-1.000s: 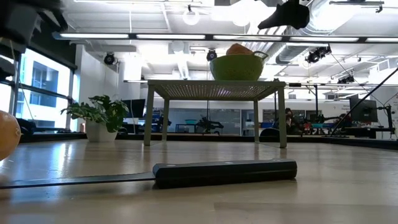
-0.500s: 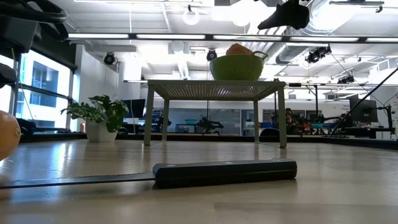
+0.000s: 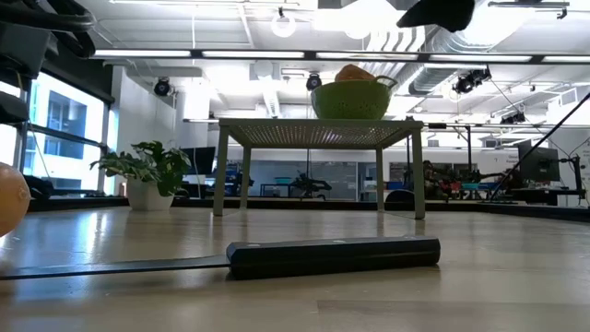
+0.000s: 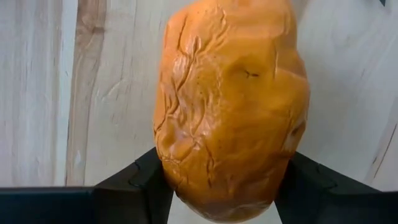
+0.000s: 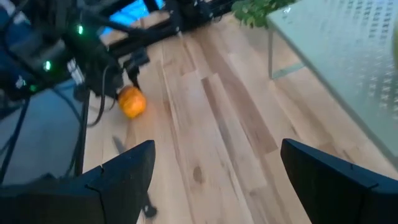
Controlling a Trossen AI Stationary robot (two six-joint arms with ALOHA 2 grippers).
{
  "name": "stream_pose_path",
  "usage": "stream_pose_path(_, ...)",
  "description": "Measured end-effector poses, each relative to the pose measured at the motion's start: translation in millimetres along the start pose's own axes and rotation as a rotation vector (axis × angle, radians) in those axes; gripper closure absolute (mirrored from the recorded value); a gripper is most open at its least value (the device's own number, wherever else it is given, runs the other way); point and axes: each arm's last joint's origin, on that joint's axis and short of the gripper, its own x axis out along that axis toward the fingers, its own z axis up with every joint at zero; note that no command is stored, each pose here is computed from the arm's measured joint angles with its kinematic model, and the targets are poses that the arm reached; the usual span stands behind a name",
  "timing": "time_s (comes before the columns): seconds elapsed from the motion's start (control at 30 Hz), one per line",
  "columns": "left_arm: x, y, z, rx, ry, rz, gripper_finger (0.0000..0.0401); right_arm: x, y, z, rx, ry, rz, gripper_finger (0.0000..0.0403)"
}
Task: Pick & Place Fruit
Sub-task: Put the mango into the strainer bowl on the shelf
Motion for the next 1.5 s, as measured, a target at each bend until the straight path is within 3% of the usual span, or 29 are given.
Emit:
stream_pose_path(0.43,0.1,6.6,11.3,0.029,-0.050,0.024,0.0197,25.4,33.9,-38.2,-0.161,0.179,0.011,0.0063)
stream_pose_path(0.67,-10.9,19.9,31.7,0.099,-0.104,-0.001,0.0197,41.3,48.0,-50.2,-0.215,0.162,-0.021,0.0063)
stream_pose_path(0.9,-26.3,24.7,52.4,0.191,-0.292,-0.013,0.0198,51.0,65.0,-62.3,-0.314,0.157,0.033,0.0063)
stream_pose_path(1.27,-31.1,32.1,72.8,0.240,-0.465,0.077,0.0198,65.0,88.6,-66.0,-0.416,0.042,0.146,0.0063)
stream_pose_path(1.5,-32.1,42.6,88.7,0.249,-0.553,0.175,0.0198,66.5,88.4,-63.2,-0.457,-0.014,0.091,0.0063)
